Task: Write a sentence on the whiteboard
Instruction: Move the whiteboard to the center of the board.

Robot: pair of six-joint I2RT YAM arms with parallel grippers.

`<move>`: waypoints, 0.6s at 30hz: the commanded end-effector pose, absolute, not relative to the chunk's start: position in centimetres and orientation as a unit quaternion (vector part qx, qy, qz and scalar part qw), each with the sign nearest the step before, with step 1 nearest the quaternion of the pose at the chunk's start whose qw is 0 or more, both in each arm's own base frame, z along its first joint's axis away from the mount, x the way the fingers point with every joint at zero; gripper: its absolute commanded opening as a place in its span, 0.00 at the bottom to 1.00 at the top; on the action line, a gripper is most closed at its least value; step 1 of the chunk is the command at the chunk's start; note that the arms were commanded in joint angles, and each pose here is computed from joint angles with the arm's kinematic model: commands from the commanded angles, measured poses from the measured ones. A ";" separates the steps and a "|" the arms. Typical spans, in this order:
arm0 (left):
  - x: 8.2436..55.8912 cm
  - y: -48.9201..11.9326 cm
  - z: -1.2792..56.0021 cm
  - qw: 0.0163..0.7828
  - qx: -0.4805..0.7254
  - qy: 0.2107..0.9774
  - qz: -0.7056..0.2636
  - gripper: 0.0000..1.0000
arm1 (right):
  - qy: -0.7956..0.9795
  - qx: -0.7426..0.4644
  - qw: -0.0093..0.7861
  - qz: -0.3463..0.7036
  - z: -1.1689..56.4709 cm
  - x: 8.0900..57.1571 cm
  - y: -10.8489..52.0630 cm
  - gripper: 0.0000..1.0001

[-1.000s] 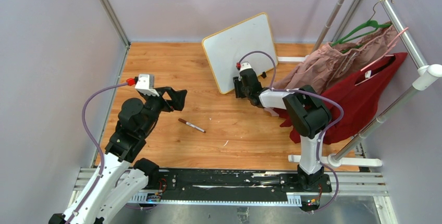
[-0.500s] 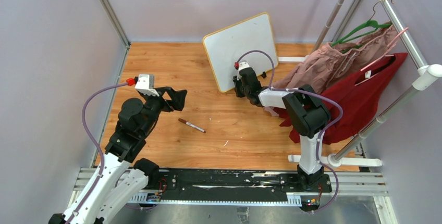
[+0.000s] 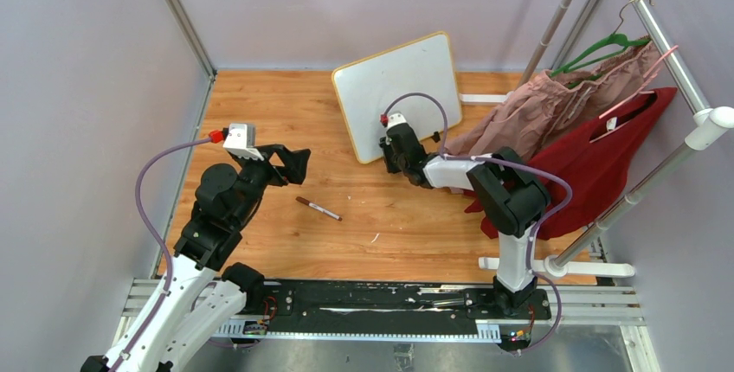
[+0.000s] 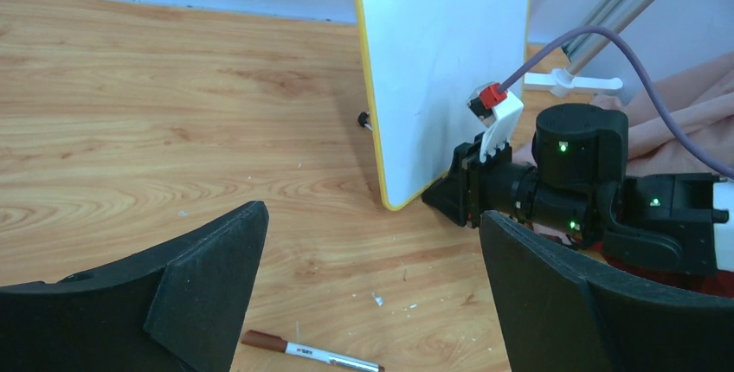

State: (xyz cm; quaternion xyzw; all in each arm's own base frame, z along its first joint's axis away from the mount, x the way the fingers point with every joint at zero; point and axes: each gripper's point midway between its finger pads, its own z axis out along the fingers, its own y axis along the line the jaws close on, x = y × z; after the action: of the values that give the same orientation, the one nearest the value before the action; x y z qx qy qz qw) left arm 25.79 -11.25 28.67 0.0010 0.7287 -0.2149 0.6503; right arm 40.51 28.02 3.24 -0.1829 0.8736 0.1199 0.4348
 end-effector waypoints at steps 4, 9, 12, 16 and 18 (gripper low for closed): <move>25.7 -11.6 29.2 0.658 0.000 0.717 -0.229 0.99 | 0.887 -0.173 0.413 0.112 2.2 36.1 29.6 0.00; 25.7 -11.7 29.0 0.655 0.000 0.719 -0.232 0.99 | 0.893 -0.154 0.409 0.107 1.4 33.9 30.6 0.00; 25.7 -11.8 28.9 0.653 -0.001 0.721 -0.233 0.99 | 0.895 -0.141 0.411 0.096 1.2 33.0 31.1 0.00; 25.7 -11.9 28.9 0.653 0.000 0.720 -0.236 0.99 | 0.899 -0.126 0.410 0.086 1.2 32.0 32.2 0.00; 25.6 -11.9 28.9 0.652 -0.001 0.720 -0.236 0.99 | 0.899 -0.123 0.412 0.083 1.5 31.7 32.9 0.00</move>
State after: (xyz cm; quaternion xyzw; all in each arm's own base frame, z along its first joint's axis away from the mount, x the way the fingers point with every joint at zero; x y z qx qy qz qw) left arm 25.78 -11.44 28.58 -0.0052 0.7285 -0.2238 0.6474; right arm 34.19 32.30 2.88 -0.1446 0.8791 0.0979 0.4434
